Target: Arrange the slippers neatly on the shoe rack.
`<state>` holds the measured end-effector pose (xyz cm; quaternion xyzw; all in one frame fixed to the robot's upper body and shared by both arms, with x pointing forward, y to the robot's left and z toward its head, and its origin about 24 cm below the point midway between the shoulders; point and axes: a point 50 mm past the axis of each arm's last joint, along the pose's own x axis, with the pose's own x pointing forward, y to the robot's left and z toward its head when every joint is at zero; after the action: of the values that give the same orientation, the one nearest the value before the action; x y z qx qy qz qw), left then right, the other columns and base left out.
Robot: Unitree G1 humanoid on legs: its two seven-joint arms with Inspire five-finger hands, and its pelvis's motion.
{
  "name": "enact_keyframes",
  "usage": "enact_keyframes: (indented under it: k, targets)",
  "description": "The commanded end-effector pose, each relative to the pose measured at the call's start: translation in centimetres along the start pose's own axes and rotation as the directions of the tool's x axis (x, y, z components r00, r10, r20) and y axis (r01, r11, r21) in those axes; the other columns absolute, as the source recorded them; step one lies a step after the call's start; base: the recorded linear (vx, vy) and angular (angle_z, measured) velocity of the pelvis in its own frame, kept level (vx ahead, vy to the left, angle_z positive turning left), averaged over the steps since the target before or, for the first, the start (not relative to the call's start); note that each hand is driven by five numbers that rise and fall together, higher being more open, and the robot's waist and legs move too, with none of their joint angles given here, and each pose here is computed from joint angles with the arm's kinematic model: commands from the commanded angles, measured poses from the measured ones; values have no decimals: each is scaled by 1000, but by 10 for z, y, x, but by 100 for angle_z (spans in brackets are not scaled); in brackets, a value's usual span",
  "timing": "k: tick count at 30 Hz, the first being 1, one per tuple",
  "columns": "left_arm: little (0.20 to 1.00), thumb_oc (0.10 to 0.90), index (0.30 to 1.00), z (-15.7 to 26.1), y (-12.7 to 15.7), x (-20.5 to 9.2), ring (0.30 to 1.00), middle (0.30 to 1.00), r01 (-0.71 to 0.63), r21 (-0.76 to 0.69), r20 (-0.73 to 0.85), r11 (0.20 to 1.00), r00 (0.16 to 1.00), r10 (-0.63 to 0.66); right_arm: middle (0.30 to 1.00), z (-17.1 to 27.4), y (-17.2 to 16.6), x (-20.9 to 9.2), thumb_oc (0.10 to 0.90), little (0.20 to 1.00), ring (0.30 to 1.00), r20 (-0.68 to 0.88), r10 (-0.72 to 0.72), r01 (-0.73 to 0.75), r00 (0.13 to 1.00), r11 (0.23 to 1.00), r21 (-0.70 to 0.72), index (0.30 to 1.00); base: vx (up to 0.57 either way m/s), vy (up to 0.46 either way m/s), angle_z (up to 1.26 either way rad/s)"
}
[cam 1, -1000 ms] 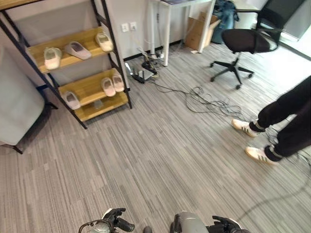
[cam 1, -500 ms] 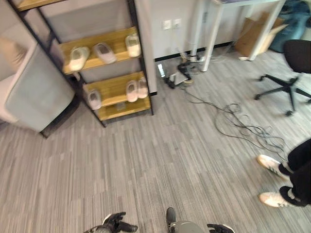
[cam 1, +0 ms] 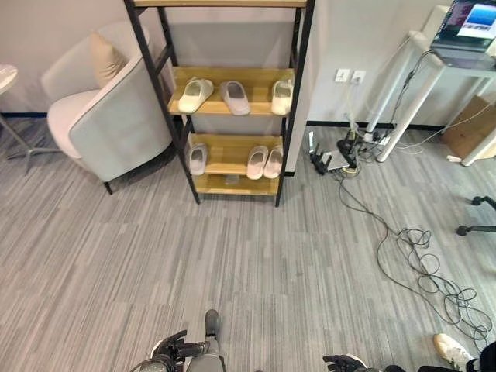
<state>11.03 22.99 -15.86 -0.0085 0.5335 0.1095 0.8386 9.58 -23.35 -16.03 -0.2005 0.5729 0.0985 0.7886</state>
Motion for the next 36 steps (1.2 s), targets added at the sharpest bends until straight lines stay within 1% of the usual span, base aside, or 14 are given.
enact_keyframes:
  k: [1,5,9,11,14,19,24,27,32,36]
  targets:
    - [900,800,900,-15,10,-3,900,900,-9,112,-59,994,998,16,900,-7,4,-1,800,900,900,-14,22,-22,1000,999,28,900,460,413,-6]
    - [900,800,900,6,9,0,900,900,-12,109,5,994,1000,11,900,-7,3,-1,800,900,900,-16,21,-20,1000,998,55,900,252,260,27]
    - [900,800,900,7,10,0,900,900,-10,110,8,994,1000,10,900,-8,4,-1,800,900,900,-6,20,-19,1000,997,76,900,338,150,55]
    - [900,800,900,7,8,0,900,900,3,144,11,990,1000,-4,900,-9,5,-2,800,900,900,-3,18,-18,1000,996,91,900,419,-13,51]
    - [900,800,900,6,3,0,900,900,11,179,7,984,1000,-13,900,-10,8,-2,800,900,900,-5,23,-22,1000,996,90,900,378,-51,47]
    - [900,800,900,1,-2,0,900,900,32,198,-10,980,999,-31,900,-13,10,-2,800,900,900,-18,34,-33,999,997,66,900,295,-107,57]
    - [900,800,900,-13,-4,-2,900,900,39,178,-46,983,998,-31,900,-22,7,-4,800,900,900,-32,21,-18,999,994,110,900,270,-192,40]
    - [900,800,900,-13,-7,-2,900,900,48,164,-41,985,998,-42,900,-20,5,-4,800,900,900,-22,16,-13,1000,993,121,900,193,-183,21]
    - [900,800,900,0,-10,0,900,900,37,154,5,987,999,-38,900,-18,1,-4,800,900,900,-16,0,2,1000,993,117,900,152,-144,6]
    - [900,800,900,-3,-12,-1,900,900,33,154,11,987,999,-35,900,-29,3,-6,800,900,900,-48,-2,8,999,992,124,900,232,9,-4]
